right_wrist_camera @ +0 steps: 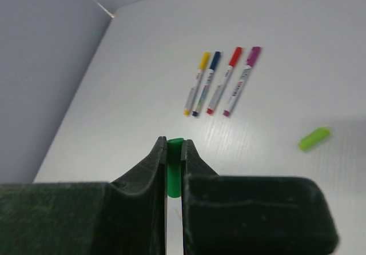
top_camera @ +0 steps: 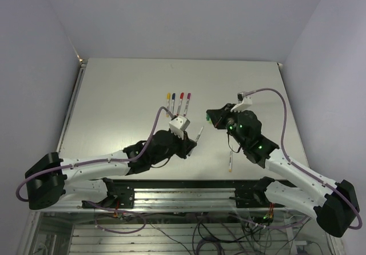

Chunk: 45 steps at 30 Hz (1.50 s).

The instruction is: Insert the pens into the pen caps

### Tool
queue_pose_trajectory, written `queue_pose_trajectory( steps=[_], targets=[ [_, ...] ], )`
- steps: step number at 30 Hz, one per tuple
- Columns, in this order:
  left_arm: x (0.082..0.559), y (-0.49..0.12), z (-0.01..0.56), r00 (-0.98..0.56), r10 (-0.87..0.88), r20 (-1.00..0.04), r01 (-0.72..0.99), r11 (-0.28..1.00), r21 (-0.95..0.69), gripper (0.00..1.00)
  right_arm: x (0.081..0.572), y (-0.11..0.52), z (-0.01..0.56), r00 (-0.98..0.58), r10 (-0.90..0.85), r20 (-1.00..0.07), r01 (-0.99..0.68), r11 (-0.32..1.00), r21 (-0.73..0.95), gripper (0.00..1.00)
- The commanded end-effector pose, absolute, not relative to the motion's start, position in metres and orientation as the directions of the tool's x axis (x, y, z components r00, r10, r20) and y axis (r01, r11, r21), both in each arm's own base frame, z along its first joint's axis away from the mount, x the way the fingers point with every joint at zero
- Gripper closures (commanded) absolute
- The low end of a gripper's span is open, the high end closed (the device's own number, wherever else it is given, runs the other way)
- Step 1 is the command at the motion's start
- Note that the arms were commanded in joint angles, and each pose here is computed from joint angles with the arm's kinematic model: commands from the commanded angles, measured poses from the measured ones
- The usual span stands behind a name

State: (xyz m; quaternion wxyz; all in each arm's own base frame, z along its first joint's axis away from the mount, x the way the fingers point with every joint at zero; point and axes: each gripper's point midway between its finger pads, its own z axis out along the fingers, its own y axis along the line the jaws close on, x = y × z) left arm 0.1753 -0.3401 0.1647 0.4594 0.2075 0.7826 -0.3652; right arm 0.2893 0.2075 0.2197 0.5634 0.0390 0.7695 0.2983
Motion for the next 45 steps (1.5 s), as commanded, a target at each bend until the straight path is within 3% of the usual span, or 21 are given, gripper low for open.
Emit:
queue_pose_trajectory(
  steps=[1, 23, 45],
  targets=[
    [0.177, -0.348, 0.214, -0.434, -0.179, -0.883, 0.69, 0.565, -0.453, 0.93, 0.284, 0.217, 0.25, -0.282, 0.497, -0.82, -0.352, 0.742, 0.571, 1.0],
    [0.182, -0.346, 0.228, -0.422, -0.256, -0.87, 0.67, 0.558, -0.49, 0.93, 0.263, 0.218, 0.293, -0.209, 0.738, -0.642, -0.472, 0.499, 0.727, 1.0],
    [0.184, -0.344, 0.229, -0.419, -0.279, -0.864, 0.66, 0.56, -0.501, 0.93, 0.258, 0.229, 0.287, -0.25, 0.71, -0.658, -0.499, 0.488, 0.716, 1.0]
  ],
)
